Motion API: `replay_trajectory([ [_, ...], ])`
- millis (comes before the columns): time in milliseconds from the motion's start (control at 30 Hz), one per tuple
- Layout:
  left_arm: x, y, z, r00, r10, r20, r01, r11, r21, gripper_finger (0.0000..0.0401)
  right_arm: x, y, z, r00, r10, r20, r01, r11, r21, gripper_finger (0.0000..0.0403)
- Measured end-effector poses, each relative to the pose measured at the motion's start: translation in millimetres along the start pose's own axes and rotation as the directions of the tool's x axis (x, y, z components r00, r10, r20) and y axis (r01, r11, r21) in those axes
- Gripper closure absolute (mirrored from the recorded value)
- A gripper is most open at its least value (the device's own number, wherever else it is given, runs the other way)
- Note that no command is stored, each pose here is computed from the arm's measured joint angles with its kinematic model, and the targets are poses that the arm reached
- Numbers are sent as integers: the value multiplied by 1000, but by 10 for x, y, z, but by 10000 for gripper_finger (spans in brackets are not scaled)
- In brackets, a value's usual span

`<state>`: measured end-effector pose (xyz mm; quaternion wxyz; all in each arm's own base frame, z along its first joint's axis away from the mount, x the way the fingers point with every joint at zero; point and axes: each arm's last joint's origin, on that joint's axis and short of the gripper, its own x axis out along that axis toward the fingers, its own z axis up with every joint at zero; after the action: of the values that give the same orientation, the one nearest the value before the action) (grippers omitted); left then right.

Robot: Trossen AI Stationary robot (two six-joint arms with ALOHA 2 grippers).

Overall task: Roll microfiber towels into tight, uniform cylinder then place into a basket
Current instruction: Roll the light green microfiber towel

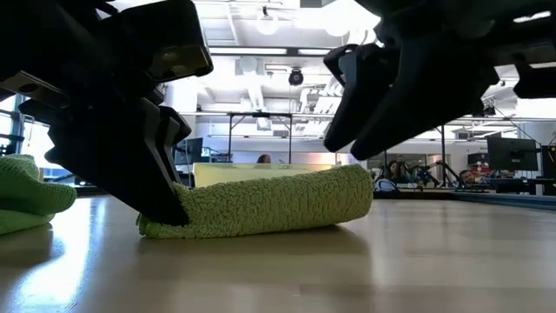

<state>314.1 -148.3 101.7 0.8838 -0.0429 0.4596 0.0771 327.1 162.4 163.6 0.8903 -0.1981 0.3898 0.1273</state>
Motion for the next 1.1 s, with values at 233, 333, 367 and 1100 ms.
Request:
replay_trajectory([
  [233,0,0,1,1000,-2,-1,2,1000,-3,380,55,-3,-28,999,30,-12,-29,999,26,254],
  [333,0,0,0,1000,-3,0,3,1000,-1,380,139,29,-81,998,36,-42,-35,999,17,254],
  [367,1,0,1,1000,-2,0,2,1000,-1,380,171,39,-103,998,37,-54,-36,999,14,254],
  [1100,16,22,27,1000,-12,7,12,1000,-6,380,423,-116,-258,990,-48,-130,50,999,14,254],
])
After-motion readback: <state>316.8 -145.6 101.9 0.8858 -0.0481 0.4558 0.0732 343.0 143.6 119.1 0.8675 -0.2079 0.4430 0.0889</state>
